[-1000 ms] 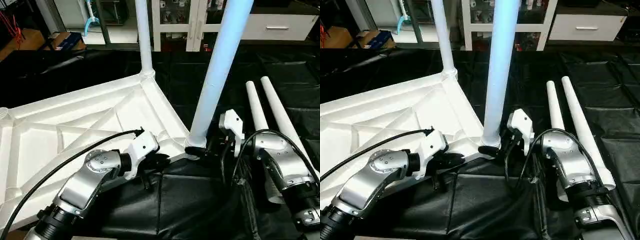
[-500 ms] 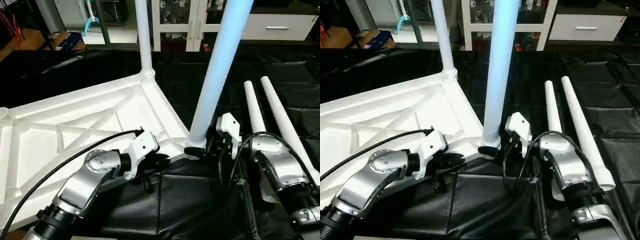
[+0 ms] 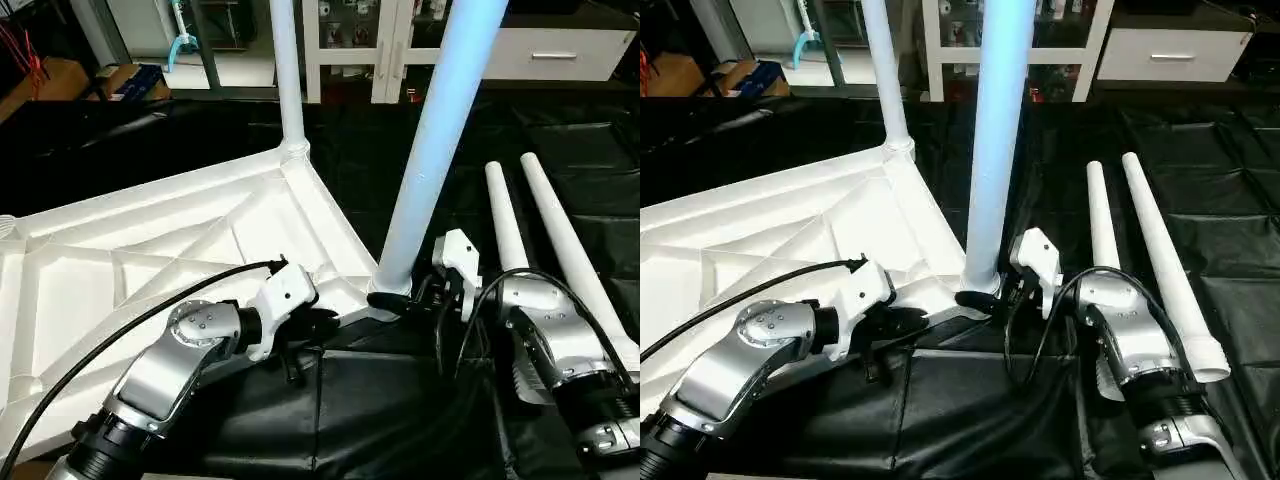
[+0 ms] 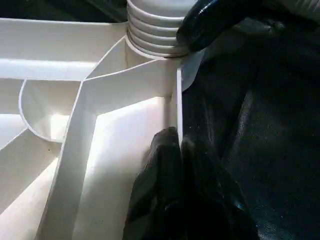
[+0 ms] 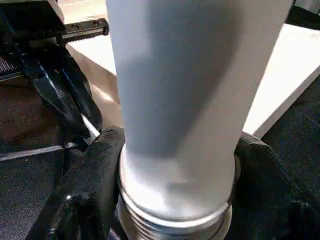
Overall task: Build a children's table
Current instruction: Rotate leg to tighten
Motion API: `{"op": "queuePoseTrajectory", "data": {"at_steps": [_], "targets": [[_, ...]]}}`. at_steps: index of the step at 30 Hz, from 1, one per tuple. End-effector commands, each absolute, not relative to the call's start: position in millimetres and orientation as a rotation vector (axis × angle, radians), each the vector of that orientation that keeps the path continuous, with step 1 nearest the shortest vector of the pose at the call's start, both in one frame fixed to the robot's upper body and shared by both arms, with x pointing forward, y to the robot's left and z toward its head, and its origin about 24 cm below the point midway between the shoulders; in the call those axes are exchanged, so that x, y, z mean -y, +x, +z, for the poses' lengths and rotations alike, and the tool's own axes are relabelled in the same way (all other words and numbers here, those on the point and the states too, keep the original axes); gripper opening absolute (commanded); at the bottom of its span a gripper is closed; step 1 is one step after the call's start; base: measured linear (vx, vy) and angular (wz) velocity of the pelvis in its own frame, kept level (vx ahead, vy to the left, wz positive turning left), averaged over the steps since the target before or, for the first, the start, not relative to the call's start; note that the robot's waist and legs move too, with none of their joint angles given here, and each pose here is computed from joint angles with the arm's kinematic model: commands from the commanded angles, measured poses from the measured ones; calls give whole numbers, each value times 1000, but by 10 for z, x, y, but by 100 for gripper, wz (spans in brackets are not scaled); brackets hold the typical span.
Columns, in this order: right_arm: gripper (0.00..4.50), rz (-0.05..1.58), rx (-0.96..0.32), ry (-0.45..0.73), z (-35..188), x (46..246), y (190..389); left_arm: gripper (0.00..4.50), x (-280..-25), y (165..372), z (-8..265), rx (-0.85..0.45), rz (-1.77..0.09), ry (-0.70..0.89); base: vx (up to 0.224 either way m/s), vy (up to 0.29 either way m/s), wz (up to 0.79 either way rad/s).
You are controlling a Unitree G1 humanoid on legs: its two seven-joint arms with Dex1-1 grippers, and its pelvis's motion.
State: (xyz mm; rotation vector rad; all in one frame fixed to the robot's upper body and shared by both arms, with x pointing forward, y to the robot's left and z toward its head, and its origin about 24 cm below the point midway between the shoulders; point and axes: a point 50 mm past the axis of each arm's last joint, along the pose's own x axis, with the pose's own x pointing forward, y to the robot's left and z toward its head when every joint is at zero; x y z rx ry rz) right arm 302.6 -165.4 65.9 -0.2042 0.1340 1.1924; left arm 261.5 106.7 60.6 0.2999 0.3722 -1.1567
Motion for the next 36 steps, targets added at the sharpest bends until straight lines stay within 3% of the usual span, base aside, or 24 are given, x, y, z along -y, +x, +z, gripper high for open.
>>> {"op": "queuePoseTrajectory", "data": {"at_steps": [1, 15, 16, 20, 24, 27, 36], "targets": [[274, 1182, -143, -198, 607, 1652, 2993, 0, -1056, 2479, 373, -507, -1204, 286, 0, 0, 0], [273, 968, -158, -149, 393, 1651, 3011, 0, -1032, 2547, 402, -480, -1132, 268, 0, 0, 0], [273, 862, -165, -147, 330, 1607, 3050, 0, -999, 2635, 439, -461, -1063, 261, 0, 0, 0], [273, 694, -192, -144, 212, 1487, 3109, 0, -915, 2801, 499, -432, -924, 241, 0, 0, 0], [273, 600, -219, -116, 132, 1391, 3130, 0, -842, 2910, 536, -411, -820, 195, 0, 0, 0], [273, 472, -241, -82, 37, 1208, 3165, 0, -725, 3065, 586, -362, -686, 156, 0, 0, 0], [273, 434, -185, -53, 106, 1040, 3237, 0, -625, 3070, 605, -352, -695, 154, 0, 0, 0]]}}
